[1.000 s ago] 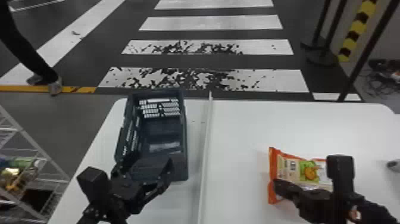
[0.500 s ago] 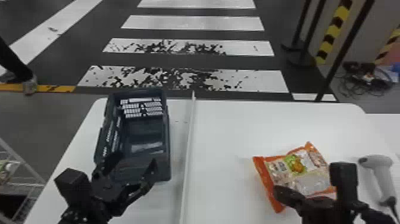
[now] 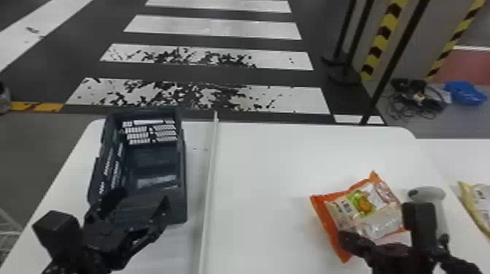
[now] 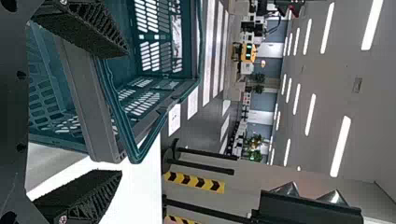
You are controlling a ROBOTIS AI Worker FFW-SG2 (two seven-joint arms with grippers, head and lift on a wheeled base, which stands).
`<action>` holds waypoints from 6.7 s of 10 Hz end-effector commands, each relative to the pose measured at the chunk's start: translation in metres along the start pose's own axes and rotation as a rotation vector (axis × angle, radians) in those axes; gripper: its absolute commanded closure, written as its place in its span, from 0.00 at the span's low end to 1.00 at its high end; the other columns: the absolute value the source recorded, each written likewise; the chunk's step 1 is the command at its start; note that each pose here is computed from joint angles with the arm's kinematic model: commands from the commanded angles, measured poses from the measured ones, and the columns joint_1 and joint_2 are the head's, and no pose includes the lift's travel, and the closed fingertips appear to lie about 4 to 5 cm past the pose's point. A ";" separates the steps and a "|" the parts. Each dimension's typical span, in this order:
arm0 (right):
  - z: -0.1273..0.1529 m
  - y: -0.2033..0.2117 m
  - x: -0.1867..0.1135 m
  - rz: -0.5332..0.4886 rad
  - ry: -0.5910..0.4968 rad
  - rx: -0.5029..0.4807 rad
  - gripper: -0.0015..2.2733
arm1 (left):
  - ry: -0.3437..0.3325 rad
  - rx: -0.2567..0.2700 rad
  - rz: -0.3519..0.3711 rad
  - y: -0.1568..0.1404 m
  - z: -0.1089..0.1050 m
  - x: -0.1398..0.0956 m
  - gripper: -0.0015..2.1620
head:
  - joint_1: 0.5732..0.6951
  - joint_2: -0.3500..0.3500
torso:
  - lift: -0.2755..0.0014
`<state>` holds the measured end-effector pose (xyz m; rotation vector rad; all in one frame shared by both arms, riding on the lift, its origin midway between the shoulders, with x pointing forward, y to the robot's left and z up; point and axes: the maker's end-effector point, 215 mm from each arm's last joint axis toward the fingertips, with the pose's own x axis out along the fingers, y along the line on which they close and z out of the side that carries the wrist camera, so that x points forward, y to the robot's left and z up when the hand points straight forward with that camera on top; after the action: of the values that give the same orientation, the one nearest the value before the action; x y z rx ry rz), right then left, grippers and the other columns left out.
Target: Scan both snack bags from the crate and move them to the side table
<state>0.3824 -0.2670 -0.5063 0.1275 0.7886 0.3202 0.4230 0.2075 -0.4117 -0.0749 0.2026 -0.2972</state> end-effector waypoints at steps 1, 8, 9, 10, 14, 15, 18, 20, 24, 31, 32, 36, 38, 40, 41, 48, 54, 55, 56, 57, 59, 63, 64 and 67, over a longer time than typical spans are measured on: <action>-0.001 -0.010 -0.006 -0.007 0.007 -0.003 0.98 | -0.001 0.000 -0.001 -0.001 0.000 0.000 0.03 | 1.00 0.39 | 0.64; 0.016 0.029 -0.023 0.054 -0.018 -0.039 0.98 | 0.000 -0.003 0.000 -0.002 -0.001 0.000 0.03 | 1.00 0.39 | 0.64; 0.016 0.039 -0.018 0.076 -0.014 -0.044 0.98 | 0.003 0.001 -0.001 -0.001 -0.001 0.000 0.03 | 1.00 0.40 | 0.64; 0.026 0.052 -0.008 0.104 -0.026 -0.054 0.98 | 0.001 0.003 0.000 -0.001 0.000 0.000 0.03 | 1.00 0.42 | 0.64; 0.108 0.081 0.024 0.167 -0.188 -0.065 0.98 | -0.002 0.005 -0.005 -0.004 0.002 -0.003 0.03 | 1.00 0.52 | 0.64; 0.122 0.075 0.036 0.157 -0.231 -0.059 0.98 | -0.001 0.008 -0.004 -0.004 0.002 -0.004 0.03 | 1.00 0.53 | 0.64; 0.140 0.043 0.067 0.105 -0.282 -0.079 0.98 | 0.003 0.010 0.003 0.000 0.001 -0.008 0.03 | 1.00 0.53 | 0.64; 0.129 0.024 0.089 0.062 -0.224 -0.099 0.98 | 0.004 0.012 0.007 0.001 0.000 -0.008 0.03 | 1.00 0.51 | 0.64; 0.109 0.015 0.101 0.018 -0.154 -0.161 0.98 | 0.001 0.013 0.006 0.001 0.002 -0.008 0.03 | 1.00 0.48 | 0.64; 0.096 0.015 0.098 0.025 -0.138 -0.138 0.98 | -0.077 0.056 0.011 0.004 0.045 -0.007 0.03 | 1.00 0.49 | 0.64; 0.092 0.016 0.094 0.026 -0.136 -0.136 0.98 | -0.080 0.057 0.011 0.004 0.047 -0.008 0.03 | 1.00 0.49 | 0.64; 0.063 0.019 0.065 0.008 -0.093 -0.127 0.98 | -0.081 0.059 0.012 0.005 0.049 -0.007 0.03 | 1.00 0.49 | 0.64; 0.055 0.016 0.053 -0.001 -0.085 -0.127 0.98 | -0.080 0.057 0.014 0.005 0.049 -0.006 0.03 | 1.00 0.48 | 0.64; 0.043 0.014 0.042 -0.007 -0.078 -0.130 0.98 | -0.080 0.057 0.014 0.005 0.049 -0.006 0.03 | 1.00 0.47 | 0.64; 0.036 0.012 0.036 -0.009 -0.073 -0.128 0.98 | -0.078 0.057 0.015 0.006 0.048 -0.005 0.03 | 1.00 0.46 | 0.64; 0.023 0.004 0.010 -0.017 -0.077 -0.129 0.98 | -0.070 0.047 0.015 0.005 0.043 -0.001 0.03 | 1.00 0.42 | 0.64; 0.015 -0.010 -0.002 -0.035 -0.079 -0.121 0.98 | -0.064 0.040 0.008 0.001 0.038 0.001 0.03 | 1.00 0.38 | 0.64; 0.013 -0.011 -0.003 -0.036 -0.076 -0.119 0.98 | -0.064 0.040 0.008 0.001 0.038 0.001 0.03 | 1.00 0.37 | 0.64; 0.011 -0.009 -0.004 -0.033 -0.076 -0.117 0.98 | -0.067 0.041 0.008 0.001 0.039 0.001 0.03 | 1.00 0.37 | 0.64; 0.013 -0.005 -0.004 -0.025 -0.082 -0.118 0.98 | -0.067 0.040 0.006 0.000 0.039 0.001 0.03 | 1.00 0.37 | 0.64; 0.044 0.018 -0.019 0.029 -0.149 -0.123 0.98 | -0.065 0.040 -0.001 -0.004 0.038 0.001 0.03 | 1.00 0.38 | 0.64; 0.095 -0.019 -0.045 -0.030 -0.283 -0.081 0.98 | -0.060 0.042 0.000 -0.003 0.036 -0.001 0.03 | 1.00 0.37 | 0.64; 0.088 -0.034 -0.044 -0.053 -0.281 -0.070 0.98 | -0.059 0.043 -0.001 -0.004 0.036 -0.001 0.03 | 1.00 0.35 | 0.64; 0.069 -0.060 -0.037 -0.082 -0.263 -0.041 0.98 | -0.058 0.041 -0.006 -0.007 0.035 0.000 0.03 | 1.00 0.27 | 0.64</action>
<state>0.4217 -0.3324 -0.4425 0.0945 0.5194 0.2407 0.4284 0.2026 -0.3769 -0.0440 0.1381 -0.3052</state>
